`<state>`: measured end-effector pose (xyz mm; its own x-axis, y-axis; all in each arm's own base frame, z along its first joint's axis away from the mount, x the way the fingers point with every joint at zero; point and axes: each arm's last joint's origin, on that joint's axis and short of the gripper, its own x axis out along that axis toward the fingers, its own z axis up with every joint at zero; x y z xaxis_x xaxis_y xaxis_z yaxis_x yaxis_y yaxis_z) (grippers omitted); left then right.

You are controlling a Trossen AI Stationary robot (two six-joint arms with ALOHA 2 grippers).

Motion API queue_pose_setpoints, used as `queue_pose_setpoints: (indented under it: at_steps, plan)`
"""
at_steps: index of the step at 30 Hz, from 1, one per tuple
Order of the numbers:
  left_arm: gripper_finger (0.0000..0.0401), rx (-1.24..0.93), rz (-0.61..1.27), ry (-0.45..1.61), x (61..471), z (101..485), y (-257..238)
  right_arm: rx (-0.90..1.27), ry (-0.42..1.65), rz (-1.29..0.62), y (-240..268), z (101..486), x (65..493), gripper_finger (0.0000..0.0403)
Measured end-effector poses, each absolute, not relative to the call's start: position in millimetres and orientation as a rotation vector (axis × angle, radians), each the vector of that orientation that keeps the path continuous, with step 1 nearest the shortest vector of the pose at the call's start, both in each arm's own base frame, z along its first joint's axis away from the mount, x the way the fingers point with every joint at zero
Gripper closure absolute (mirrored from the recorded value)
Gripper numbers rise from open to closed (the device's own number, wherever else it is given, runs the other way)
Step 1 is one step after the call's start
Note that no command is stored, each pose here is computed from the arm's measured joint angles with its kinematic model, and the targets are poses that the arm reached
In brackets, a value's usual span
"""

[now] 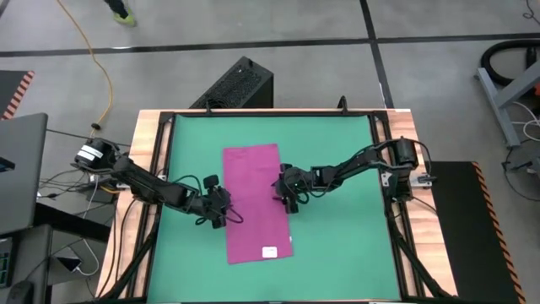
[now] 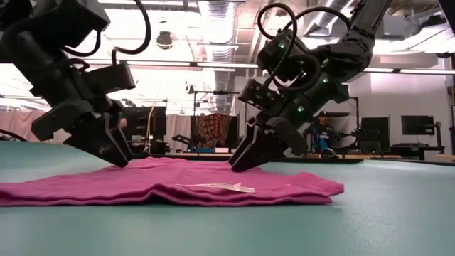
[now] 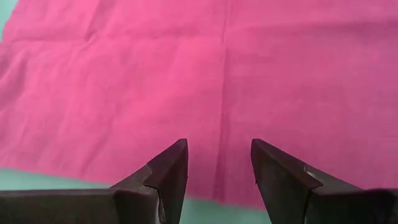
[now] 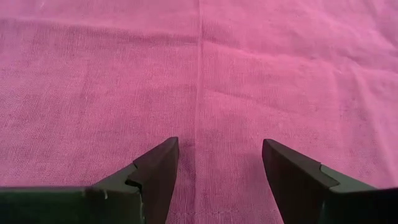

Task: Roll towel
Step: Fold the violet towel

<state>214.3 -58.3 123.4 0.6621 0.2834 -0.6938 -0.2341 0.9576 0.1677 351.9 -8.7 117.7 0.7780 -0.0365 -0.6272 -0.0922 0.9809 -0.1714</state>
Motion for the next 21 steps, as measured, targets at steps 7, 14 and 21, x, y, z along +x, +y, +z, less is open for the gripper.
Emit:
queue_pose_setpoints:
  at_steps: [7,14,21]
  plan:
    - [0.0234,0.075,0.306,0.835,213,118,-57,-0.196,0.705,0.034,-8,113,347,0.0148]
    - [0.0234,0.074,0.318,0.884,215,106,-56,-0.197,0.713,0.032,-8,113,347,0.0149]
    - [0.0234,0.062,0.321,0.897,214,105,-57,-0.209,0.68,0.032,-8,119,347,0.0148]
